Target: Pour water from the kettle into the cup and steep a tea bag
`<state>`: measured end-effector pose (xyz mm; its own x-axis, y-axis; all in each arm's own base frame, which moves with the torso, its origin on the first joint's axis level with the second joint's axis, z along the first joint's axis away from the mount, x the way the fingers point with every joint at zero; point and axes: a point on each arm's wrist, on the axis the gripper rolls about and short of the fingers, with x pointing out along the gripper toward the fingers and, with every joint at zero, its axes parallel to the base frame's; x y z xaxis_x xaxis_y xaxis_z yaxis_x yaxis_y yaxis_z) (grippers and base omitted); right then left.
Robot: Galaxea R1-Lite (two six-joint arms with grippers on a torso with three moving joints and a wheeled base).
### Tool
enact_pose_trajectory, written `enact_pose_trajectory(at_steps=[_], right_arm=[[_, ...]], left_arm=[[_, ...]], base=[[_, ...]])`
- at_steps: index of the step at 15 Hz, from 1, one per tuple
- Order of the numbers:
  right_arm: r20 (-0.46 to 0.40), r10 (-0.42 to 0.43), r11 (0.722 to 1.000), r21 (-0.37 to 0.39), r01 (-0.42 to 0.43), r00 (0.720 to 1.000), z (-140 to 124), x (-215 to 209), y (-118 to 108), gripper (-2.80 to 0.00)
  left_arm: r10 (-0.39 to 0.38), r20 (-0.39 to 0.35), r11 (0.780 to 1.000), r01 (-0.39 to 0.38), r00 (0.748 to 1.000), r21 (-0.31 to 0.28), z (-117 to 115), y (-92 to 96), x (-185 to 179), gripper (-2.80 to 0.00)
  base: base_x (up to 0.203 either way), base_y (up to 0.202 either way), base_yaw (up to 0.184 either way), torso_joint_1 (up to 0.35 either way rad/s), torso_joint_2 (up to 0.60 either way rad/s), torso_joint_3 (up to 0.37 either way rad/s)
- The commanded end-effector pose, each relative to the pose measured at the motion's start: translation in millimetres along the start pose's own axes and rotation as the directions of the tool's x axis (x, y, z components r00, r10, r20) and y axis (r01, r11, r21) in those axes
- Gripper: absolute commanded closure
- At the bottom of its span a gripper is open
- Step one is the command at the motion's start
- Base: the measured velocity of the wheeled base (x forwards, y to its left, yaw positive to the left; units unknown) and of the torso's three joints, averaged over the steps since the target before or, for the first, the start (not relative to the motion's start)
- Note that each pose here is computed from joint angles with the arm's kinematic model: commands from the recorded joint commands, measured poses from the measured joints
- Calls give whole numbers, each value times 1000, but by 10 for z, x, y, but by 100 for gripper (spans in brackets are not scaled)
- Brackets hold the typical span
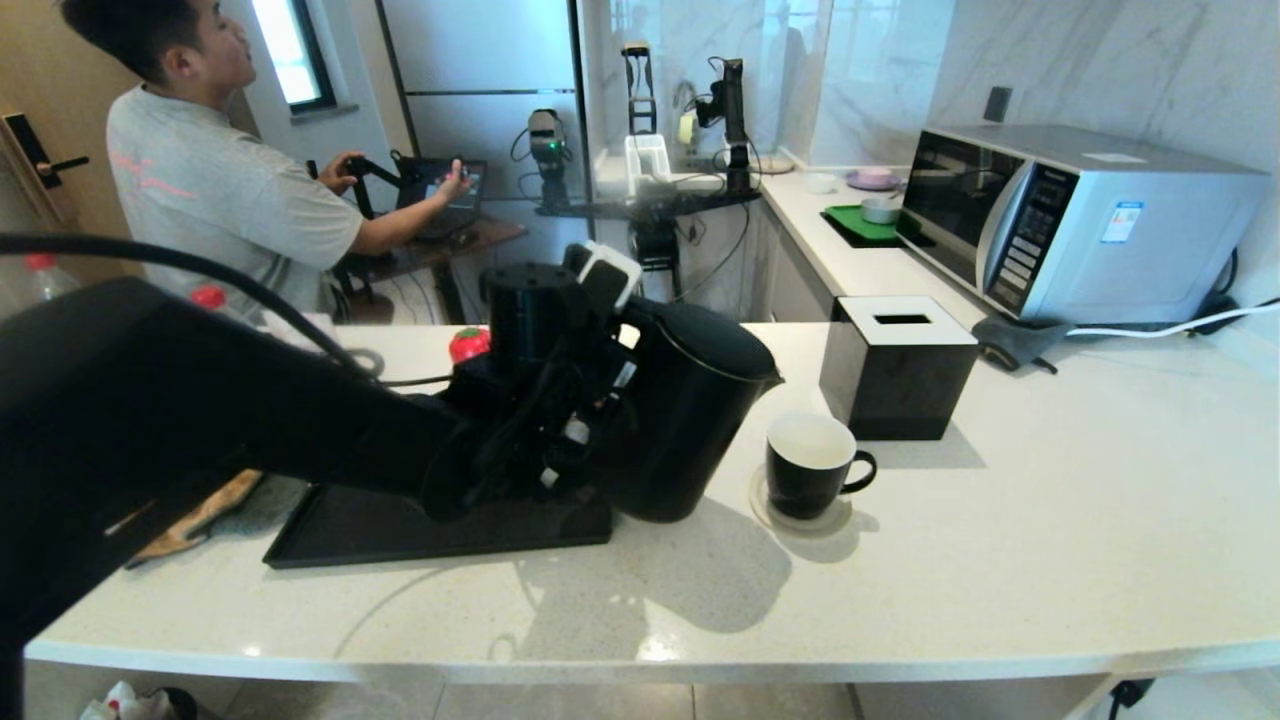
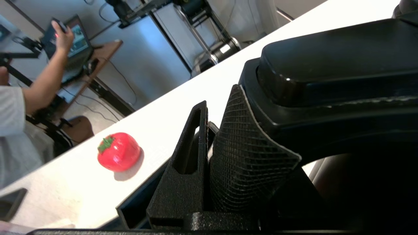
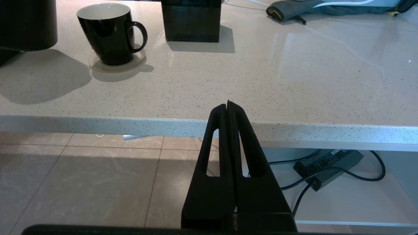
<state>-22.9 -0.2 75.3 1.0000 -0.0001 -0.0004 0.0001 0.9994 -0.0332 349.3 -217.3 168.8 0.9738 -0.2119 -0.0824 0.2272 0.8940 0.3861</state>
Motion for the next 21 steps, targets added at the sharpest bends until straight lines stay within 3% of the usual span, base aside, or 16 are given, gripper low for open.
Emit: enact_pose_trajectory(at_steps=[1,13,15,21], right_arm=[[-1,0,1000,-1,0,1000,0,1,0,0],[-1,0,1000,-1,0,1000,0,1,0,0],[-1,0,1000,-1,0,1000,0,1,0,0],[-1,0,1000,-1,0,1000,0,1,0,0]], left_arm=[[9,5,1000,-9,1000,14,13,5,10,0],[28,-19,996,-27,999,84,43,-83,62,0],[28,-15,992,-26,999,123,42,-92,84,0],[29,12,987,-31,1000,157,84,-177,221,0]], base=[[0,0,0,0,0,0],[0,0,0,0,0,0],[0,0,0,0,0,0],[0,0,0,0,0,0]])
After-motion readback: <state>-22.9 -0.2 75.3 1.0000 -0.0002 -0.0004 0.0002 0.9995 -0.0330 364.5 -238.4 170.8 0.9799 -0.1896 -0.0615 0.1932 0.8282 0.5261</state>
